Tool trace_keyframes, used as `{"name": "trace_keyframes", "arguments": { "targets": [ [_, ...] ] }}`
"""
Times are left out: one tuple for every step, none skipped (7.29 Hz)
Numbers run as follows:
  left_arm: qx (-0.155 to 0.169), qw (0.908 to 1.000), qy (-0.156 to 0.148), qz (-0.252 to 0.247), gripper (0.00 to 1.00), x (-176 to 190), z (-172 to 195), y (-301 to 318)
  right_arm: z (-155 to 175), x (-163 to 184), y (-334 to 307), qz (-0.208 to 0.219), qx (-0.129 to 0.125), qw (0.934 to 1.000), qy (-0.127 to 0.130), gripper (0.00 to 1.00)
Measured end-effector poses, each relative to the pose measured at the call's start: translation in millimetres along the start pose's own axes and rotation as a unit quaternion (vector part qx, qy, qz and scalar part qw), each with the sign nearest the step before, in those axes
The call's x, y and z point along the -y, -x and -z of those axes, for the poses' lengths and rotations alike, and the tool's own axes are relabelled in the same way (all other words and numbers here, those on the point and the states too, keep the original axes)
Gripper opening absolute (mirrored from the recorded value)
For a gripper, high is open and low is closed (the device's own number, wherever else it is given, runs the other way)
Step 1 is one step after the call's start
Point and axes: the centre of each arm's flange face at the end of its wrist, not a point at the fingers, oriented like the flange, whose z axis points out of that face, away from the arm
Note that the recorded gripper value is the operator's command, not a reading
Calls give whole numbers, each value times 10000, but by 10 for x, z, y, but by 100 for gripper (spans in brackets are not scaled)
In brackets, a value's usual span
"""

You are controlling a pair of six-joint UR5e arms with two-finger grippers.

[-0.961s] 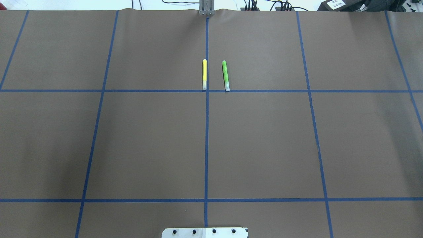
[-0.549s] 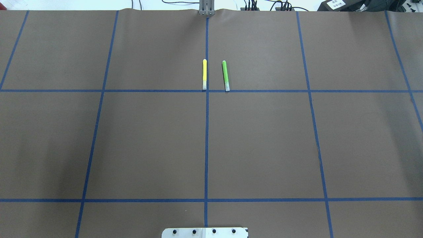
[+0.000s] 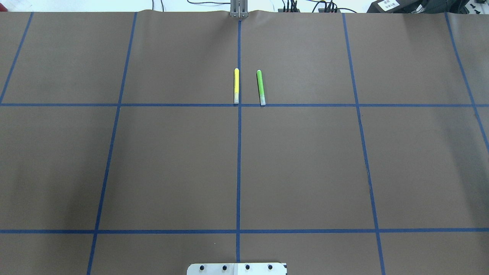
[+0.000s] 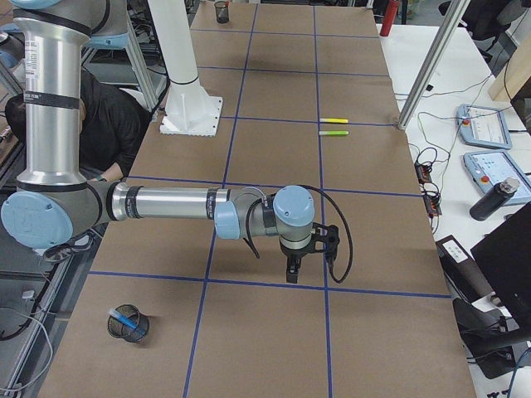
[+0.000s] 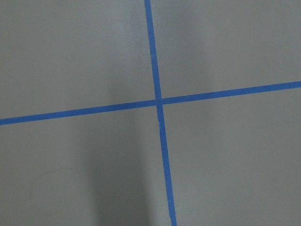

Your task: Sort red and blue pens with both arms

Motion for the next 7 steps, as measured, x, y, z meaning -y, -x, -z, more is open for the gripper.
{"name": "trace_keyframes", "arguments": {
  "targets": [
    [0, 10000, 3, 5, 100, -3, -1, 2, 7, 5, 9, 7, 4, 10000, -7, 100],
    [1, 10000, 5, 10, 100, -6, -2, 3, 10, 7, 14, 11, 10, 10000, -10, 100],
    [0, 10000, 6, 14, 100, -8, -3, 3, 18, 9, 23, 18, 19, 10000, -15, 100],
    [1, 10000, 13, 19, 100, -8, -10, 6, 28, 9, 34, 28, 28, 10000, -24, 100],
    [2, 10000, 24, 28, 100, -8, -25, 17, 32, 7, 39, 32, 30, 10000, -28, 100],
    [3, 10000, 40, 41, 100, -11, -46, 37, 32, 5, 37, 31, 28, 10000, -28, 100],
    [2, 10000, 54, 48, 100, -12, -65, 54, 34, 5, 37, 31, 27, 10000, -30, 100]
  ]
}}
